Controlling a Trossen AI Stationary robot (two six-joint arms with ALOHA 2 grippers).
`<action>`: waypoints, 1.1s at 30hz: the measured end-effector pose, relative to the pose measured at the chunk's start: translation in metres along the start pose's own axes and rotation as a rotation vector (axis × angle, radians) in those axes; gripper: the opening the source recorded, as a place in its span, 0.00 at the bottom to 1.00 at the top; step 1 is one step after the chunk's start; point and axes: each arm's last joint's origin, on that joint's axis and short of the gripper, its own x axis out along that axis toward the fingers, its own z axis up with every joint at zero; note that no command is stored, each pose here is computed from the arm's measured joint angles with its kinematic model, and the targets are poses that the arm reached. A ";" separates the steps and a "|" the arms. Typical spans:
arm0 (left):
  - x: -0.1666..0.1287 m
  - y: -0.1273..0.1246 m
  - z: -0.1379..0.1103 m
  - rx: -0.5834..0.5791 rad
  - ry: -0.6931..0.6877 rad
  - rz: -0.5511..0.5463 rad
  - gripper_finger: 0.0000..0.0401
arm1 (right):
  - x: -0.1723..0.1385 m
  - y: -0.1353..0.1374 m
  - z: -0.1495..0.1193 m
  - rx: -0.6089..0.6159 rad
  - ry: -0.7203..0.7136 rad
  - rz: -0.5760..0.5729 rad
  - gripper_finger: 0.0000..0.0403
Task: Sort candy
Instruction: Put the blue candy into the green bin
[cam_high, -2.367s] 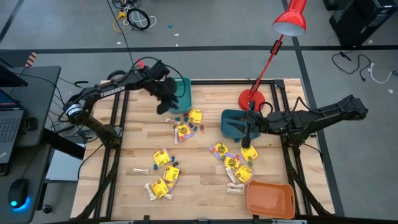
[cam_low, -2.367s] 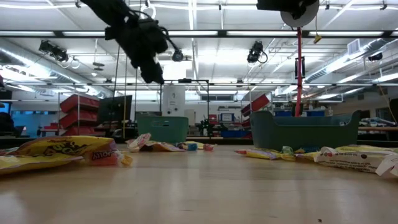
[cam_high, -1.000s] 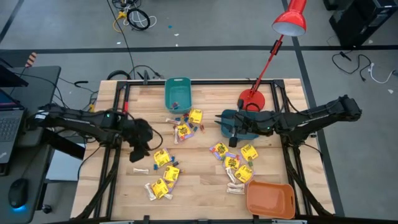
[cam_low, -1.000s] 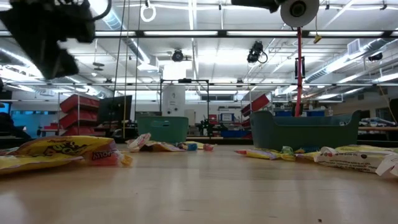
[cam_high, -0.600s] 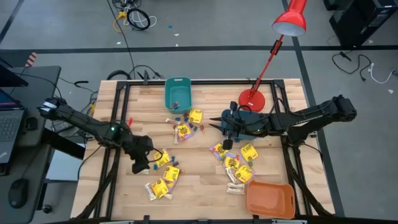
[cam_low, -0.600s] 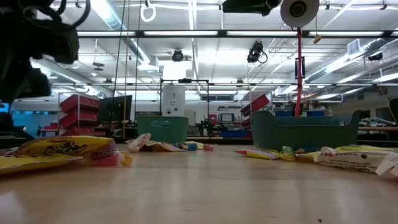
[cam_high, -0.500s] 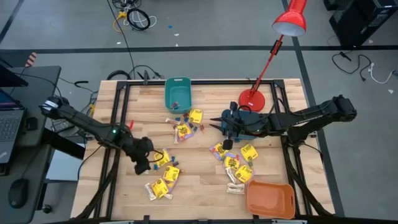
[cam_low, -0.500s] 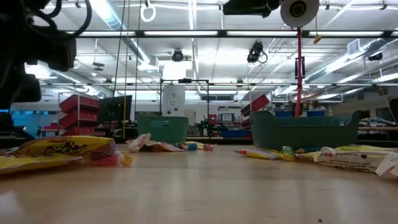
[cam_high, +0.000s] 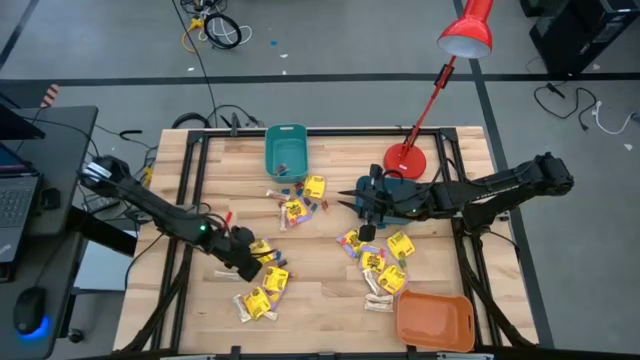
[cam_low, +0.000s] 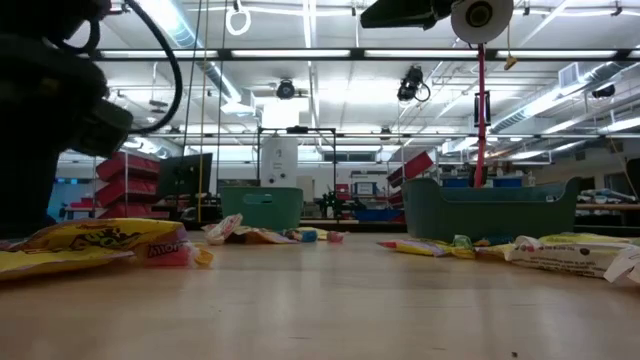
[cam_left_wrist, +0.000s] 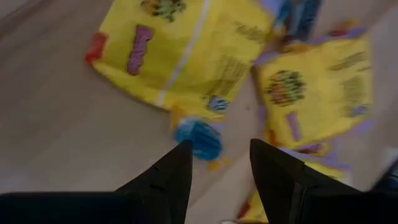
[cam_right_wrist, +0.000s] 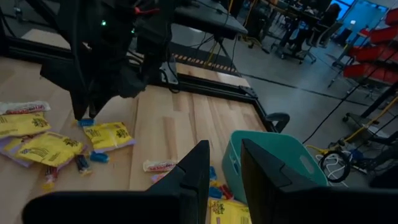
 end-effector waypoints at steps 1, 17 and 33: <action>0.002 -0.001 0.000 -0.001 0.002 0.010 0.41 | 0.000 0.000 0.000 0.000 0.003 0.001 0.19; 0.015 0.001 0.000 -0.002 0.030 0.116 0.40 | 0.000 0.000 -0.001 -0.001 0.014 0.002 0.19; 0.015 0.002 -0.005 0.055 0.032 0.139 0.06 | 0.000 0.000 -0.001 -0.001 0.015 0.002 0.19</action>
